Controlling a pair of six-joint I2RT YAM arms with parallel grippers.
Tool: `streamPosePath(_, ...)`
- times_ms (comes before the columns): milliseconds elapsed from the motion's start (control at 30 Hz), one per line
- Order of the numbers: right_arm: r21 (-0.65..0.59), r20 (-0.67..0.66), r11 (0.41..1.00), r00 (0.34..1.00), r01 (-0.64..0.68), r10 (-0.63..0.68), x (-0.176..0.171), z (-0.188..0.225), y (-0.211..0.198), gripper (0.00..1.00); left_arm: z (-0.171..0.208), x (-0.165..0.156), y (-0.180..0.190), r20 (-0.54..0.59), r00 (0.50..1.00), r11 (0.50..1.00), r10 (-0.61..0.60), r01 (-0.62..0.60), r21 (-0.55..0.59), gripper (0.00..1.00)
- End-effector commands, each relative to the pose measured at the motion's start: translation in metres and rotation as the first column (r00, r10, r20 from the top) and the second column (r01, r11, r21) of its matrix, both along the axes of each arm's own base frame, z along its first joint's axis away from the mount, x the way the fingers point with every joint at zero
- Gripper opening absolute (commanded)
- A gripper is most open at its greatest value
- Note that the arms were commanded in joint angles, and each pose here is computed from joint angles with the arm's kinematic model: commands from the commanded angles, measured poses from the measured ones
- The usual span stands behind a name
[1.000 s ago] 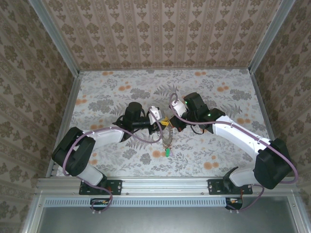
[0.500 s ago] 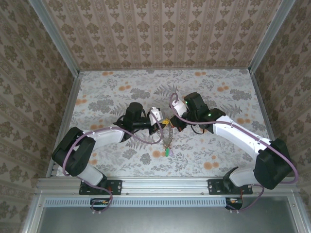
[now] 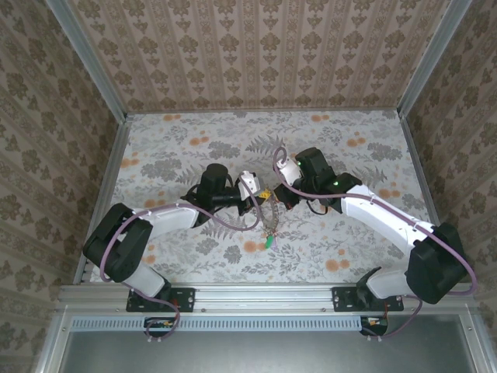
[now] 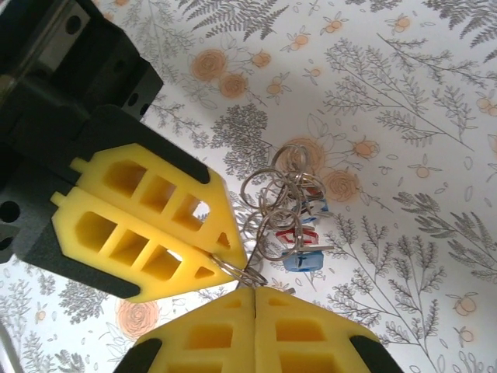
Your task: Put the keys on the keyring
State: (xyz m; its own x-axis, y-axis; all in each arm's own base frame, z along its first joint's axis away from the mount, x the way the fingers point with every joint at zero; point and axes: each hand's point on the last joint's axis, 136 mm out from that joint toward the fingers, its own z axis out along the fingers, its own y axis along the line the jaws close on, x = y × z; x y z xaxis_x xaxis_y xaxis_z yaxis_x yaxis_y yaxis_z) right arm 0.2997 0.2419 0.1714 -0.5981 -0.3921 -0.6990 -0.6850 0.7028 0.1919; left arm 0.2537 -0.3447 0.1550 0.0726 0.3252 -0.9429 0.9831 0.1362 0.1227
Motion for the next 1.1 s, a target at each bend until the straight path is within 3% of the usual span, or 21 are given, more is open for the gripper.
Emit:
streamPosePath(0, 0.087, 0.055, 0.995, 0.997, -0.051, 0.046, -0.001, 0.031, 0.01, 0.0, 0.005, -0.002, 0.0, -0.002, 1.0, 1.0, -0.003, 0.003, -0.012, 0.16)
streamPosePath(333, 0.088, 0.05, 0.992, 0.995, -0.092, 0.088, -0.01, 0.035, 0.012, 0.0, 0.017, 0.0, 0.001, 0.008, 1.0, 1.0, 0.009, -0.009, -0.024, 0.27)
streamPosePath(1067, 0.056, 0.065, 0.996, 0.996, -0.063, 0.06, -0.008, 0.026, 0.005, 0.0, 0.023, -0.007, 0.009, 0.006, 1.0, 0.999, 0.024, -0.024, -0.028, 0.29)
